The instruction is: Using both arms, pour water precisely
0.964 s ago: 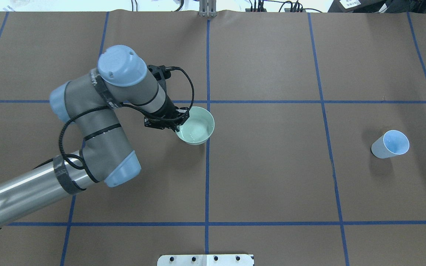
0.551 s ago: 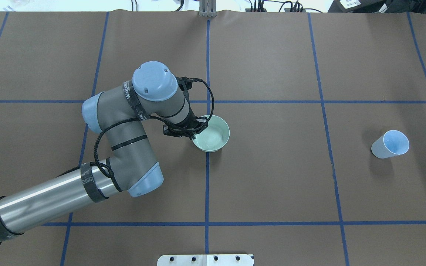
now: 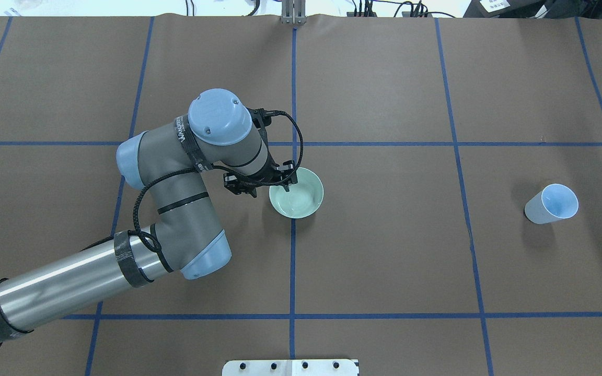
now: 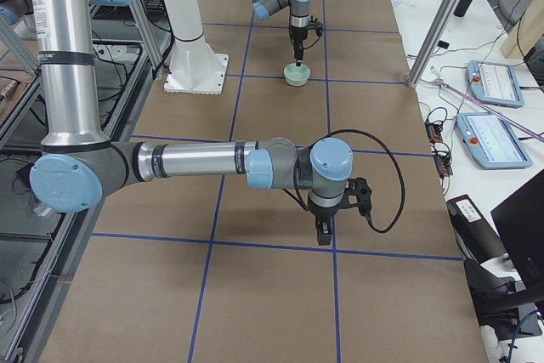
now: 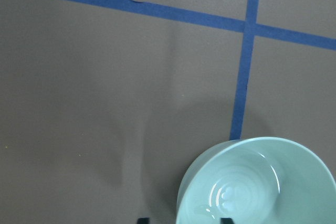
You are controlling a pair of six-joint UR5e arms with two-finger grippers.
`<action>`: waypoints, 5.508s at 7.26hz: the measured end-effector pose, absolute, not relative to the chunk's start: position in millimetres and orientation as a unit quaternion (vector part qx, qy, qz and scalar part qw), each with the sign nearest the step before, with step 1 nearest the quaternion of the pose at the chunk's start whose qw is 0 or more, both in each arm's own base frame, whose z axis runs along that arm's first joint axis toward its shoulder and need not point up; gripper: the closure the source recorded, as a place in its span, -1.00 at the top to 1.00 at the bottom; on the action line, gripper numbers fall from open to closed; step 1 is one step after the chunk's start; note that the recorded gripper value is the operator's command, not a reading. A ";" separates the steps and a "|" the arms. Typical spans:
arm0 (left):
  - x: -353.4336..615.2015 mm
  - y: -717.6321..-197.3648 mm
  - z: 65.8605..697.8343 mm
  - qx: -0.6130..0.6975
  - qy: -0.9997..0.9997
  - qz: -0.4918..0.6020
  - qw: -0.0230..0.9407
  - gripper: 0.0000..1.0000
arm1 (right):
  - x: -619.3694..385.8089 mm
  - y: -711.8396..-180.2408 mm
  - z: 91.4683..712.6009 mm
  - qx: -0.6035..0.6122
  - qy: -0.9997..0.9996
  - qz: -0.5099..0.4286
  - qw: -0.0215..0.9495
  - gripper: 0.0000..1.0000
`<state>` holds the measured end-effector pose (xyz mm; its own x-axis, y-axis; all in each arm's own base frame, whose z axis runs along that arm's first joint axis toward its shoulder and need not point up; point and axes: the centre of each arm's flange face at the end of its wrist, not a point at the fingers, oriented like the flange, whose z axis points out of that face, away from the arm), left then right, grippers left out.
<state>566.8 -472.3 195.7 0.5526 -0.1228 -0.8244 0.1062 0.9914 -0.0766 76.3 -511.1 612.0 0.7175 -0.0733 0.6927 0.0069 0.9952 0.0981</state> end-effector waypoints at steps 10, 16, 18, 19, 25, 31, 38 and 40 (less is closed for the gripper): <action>124.3 -536.0 369.5 0.116 0.349 0.143 0.919 1.00 | -26.3 -495.5 441.3 0.037 -0.382 0.155 0.910 1.00; -34.6 -540.3 554.4 0.080 0.350 0.198 0.912 1.00 | -141.5 -433.0 370.1 0.070 -0.319 0.290 0.900 1.00; -35.4 -539.0 556.9 0.078 0.351 0.198 0.912 1.00 | -211.3 -408.3 378.1 0.106 -0.262 0.338 0.898 1.00; -35.7 -538.8 557.4 0.078 0.351 0.197 0.912 1.00 | -242.3 -392.0 383.1 0.128 -0.231 0.362 0.894 1.00; -35.4 -538.6 554.7 0.080 0.351 0.198 0.912 1.00 | -345.3 -320.3 453.4 0.250 -0.065 0.433 0.863 1.00; -32.6 -534.7 551.4 0.083 0.379 0.195 0.901 1.00 | -388.8 -322.1 516.4 0.273 -0.016 0.467 0.841 1.00; -33.4 -532.3 554.5 0.081 0.380 0.194 0.901 1.00 | -380.7 -343.4 561.6 0.307 0.025 0.486 0.818 1.00; -33.3 -532.3 554.6 0.081 0.380 0.194 0.901 1.00 | -379.1 -348.4 564.8 0.314 0.030 0.486 0.815 0.99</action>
<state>-33.3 -532.3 554.6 0.6361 0.4105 -0.6533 -0.2872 0.9118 0.2934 -379.1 -348.4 564.8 0.5256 0.8111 0.2568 -0.7740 0.3306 0.5400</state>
